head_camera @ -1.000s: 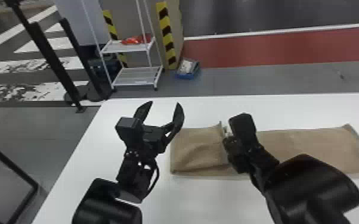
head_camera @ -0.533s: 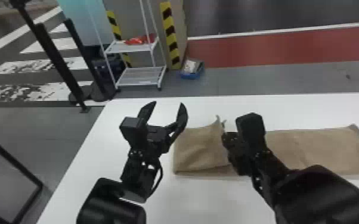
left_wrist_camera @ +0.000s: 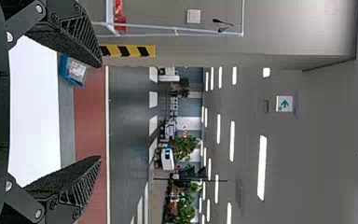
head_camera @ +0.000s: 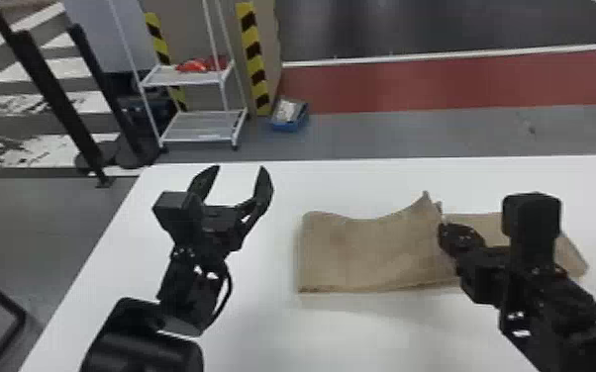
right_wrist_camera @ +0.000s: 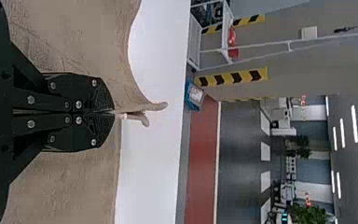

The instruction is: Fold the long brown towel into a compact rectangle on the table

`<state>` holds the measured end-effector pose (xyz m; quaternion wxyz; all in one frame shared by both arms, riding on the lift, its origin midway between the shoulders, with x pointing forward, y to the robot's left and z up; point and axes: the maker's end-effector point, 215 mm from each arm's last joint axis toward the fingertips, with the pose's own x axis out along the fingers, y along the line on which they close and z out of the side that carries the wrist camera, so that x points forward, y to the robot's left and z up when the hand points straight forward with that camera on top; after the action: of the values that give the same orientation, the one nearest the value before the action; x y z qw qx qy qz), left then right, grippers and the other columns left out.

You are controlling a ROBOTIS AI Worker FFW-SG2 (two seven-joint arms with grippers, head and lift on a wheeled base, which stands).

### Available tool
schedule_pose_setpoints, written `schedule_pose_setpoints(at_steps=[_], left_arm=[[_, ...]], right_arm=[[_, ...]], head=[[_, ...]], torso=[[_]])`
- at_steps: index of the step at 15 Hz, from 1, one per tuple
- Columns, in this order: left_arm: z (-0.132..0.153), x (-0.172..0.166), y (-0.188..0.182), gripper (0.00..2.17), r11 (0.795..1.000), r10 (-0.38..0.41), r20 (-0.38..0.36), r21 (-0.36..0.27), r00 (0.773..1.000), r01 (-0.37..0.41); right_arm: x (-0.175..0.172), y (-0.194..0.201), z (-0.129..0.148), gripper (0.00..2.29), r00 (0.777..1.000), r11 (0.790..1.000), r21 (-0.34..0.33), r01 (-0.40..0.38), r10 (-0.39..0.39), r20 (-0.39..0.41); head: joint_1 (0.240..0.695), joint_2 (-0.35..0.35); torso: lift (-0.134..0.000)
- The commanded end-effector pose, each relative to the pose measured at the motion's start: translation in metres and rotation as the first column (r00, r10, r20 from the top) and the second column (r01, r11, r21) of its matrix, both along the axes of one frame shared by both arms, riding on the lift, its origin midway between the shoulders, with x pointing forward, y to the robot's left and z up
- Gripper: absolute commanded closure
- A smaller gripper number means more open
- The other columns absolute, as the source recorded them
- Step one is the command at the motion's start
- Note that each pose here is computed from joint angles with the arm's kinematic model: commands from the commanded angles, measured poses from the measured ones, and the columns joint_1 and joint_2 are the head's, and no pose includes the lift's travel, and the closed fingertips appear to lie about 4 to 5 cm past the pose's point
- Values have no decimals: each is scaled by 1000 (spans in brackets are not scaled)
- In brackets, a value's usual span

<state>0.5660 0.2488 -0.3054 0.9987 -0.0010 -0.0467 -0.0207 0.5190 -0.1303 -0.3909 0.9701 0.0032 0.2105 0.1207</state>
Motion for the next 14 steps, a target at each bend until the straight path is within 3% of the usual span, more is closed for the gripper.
schedule_pose_setpoints(at_steps=[1, 3, 5, 7, 9, 10, 12, 14], left_arm=[[-1, 0, -4, 211, 1000, -4, -2, -4, 1000, 4], [-3, -1, -8, 211, 1000, -10, -5, 0, 1000, 10], [-4, -1, -10, 211, 1000, -11, -8, 6, 1000, 11], [-3, -2, -12, 211, 1000, -10, -7, 5, 1000, 10], [-4, -1, -13, 211, 1000, -8, -10, 2, 1000, 8], [-4, -1, -12, 211, 1000, -7, -10, 2, 1000, 7], [-5, -1, -15, 211, 1000, -12, -11, 8, 1000, 12], [-3, 1, -22, 211, 1000, -22, -7, 12, 1000, 22]], right_arm=[[3, -33, -16, 1420, 999, 999, 8, 46, -46, -27], [1, -38, -22, 1420, 998, 999, 2, 47, -46, -36], [0, -36, -8, 1420, 999, 999, 18, 31, -31, -19], [-2, -62, 14, 1420, 998, 998, 38, 56, -56, -8], [-3, -98, 18, 1420, 996, 994, 63, 85, -83, -25], [-3, -115, 17, 1420, 995, 994, 53, 94, -93, -31], [-6, -124, -18, 1420, 990, 994, 41, 103, -99, -97], [4, -121, -20, 1420, 992, 994, 50, 100, -96, -77]], head=[[695, 128], [695, 91], [695, 78], [695, 76], [695, 54], [695, 42], [695, 13], [695, -16]], torso=[[-120], [-120], [-120], [-120], [-120], [-120], [-120], [-120]])
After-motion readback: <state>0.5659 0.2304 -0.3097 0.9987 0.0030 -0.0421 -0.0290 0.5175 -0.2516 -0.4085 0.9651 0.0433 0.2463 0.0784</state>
